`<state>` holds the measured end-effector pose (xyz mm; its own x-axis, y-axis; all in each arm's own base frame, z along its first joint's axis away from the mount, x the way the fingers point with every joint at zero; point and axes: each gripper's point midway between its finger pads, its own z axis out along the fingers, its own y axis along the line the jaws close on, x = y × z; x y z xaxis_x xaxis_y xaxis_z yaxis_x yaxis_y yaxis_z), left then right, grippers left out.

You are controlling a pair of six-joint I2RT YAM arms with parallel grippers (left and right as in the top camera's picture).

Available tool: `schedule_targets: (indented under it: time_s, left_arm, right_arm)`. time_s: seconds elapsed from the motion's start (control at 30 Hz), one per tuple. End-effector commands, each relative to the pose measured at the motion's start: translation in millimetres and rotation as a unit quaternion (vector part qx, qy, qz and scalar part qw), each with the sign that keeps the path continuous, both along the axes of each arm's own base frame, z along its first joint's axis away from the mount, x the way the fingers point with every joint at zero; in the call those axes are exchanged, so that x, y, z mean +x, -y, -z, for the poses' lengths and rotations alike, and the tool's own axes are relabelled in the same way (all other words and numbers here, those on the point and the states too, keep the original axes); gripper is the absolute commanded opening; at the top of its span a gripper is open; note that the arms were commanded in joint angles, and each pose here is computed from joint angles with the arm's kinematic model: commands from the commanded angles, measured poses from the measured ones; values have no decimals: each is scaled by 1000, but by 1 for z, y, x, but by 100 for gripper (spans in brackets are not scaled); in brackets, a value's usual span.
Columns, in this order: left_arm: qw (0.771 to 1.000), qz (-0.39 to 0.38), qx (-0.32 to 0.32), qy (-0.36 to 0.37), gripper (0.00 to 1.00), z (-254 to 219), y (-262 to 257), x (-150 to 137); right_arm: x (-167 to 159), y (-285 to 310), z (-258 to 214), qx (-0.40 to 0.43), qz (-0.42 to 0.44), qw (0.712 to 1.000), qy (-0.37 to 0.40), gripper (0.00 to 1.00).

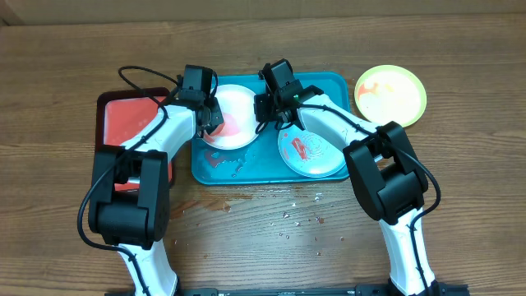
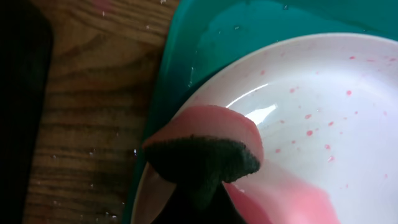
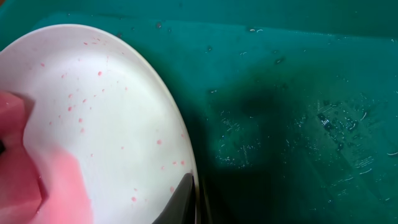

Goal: Clean dirty plates on tray and stack at the side
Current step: 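Scrub the white plate with the sponge in the left gripper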

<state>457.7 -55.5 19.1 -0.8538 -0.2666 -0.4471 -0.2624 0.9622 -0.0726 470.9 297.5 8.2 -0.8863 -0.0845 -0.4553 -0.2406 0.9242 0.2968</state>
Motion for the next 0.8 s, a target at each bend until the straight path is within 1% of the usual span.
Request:
schedule_targets:
  time_s: [0.0,0.1,0.13,0.17,0.23,0.37,0.53,0.6,0.67,0.77]
  left_arm:
    - [998,39,-16,57,4,-50,12,21]
    - [990,79,-89,72,4,-65,43,27]
    - [987,82,-114,74,4,-67,51,28]
    - [986,71,-136,70,4,-65,56,28]
    - [985,43,-155,61,4,-55,59,29]
    - [986,33,-161,36,4,-23,67,29]
    - [988,23,-155,-8,4,23,69,21]
    - [989,13,-147,-18,5,32,61,19]
    - [992,-7,-127,-26,6,36,43,17]
    - [993,0,-114,-33,10,37,31,15]
  right_arm:
    - [-2,19,19,-36,16,999,-14,4]
    - [-1,19,18,-34,16,999,-11,4]
    - [-1,18,18,-34,16,999,-10,4]
    - [0,18,17,-33,16,999,-9,4]
    - [0,18,17,-32,16,999,-9,4]
    - [1,20,17,-32,18,999,-8,4]
    - [1,20,17,-33,18,999,-9,4]
    - [1,20,17,-33,19,999,-9,4]
    - [1,20,17,-33,18,999,-9,4]
    - [1,20,17,-33,19,999,-9,4]
